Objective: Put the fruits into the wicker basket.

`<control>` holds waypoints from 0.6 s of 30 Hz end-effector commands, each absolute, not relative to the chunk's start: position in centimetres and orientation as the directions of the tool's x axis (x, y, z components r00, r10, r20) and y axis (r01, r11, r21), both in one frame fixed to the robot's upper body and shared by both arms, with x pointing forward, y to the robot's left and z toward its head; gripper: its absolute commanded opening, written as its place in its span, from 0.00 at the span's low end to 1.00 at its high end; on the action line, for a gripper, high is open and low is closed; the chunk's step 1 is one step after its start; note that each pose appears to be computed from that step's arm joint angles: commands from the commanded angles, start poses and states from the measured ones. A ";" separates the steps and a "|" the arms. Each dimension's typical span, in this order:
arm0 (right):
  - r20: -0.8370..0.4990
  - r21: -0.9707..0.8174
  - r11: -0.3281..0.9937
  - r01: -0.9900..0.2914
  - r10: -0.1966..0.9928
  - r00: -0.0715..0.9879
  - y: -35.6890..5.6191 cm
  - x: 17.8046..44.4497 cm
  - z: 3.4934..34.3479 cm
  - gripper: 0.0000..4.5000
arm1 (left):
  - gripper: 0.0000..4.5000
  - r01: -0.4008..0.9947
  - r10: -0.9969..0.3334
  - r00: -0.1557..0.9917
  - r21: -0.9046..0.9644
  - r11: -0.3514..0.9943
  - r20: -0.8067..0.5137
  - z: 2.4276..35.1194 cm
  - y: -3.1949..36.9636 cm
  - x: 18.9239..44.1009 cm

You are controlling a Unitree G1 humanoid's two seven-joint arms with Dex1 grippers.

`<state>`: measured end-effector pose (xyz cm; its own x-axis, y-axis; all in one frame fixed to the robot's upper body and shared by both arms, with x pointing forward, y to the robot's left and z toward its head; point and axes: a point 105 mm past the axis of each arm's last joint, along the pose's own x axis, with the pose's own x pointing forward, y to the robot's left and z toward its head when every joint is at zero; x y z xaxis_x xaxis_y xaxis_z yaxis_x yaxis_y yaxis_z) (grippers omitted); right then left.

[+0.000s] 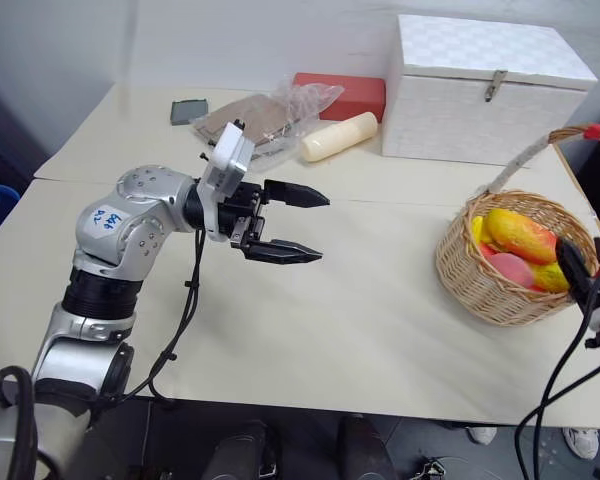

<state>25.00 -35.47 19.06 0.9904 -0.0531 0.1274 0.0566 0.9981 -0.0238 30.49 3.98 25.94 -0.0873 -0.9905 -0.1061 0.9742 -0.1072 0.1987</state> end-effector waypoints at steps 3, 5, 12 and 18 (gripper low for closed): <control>0.100 -0.135 0.991 0.002 0.012 0.995 -36.2 19.8 22.2 1.00 | 1.00 0.961 -0.992 -0.121 0.247 -0.127 -0.040 28.7 4.7 30.2; 0.031 -0.164 0.985 -0.049 0.055 0.998 -36.3 17.8 22.9 1.00 | 1.00 0.960 -0.992 -0.120 0.247 -0.128 -0.047 28.8 5.1 30.3; -0.208 -0.173 0.955 -0.240 0.203 0.957 -37.2 11.2 26.2 1.00 | 1.00 0.956 -0.993 -0.093 0.272 -0.108 -0.070 29.0 6.3 31.0; -0.174 -0.122 0.960 -0.253 0.231 0.957 -37.8 10.3 28.2 1.00 | 1.00 0.957 -0.995 -0.077 0.274 -0.093 -0.069 29.2 6.9 31.4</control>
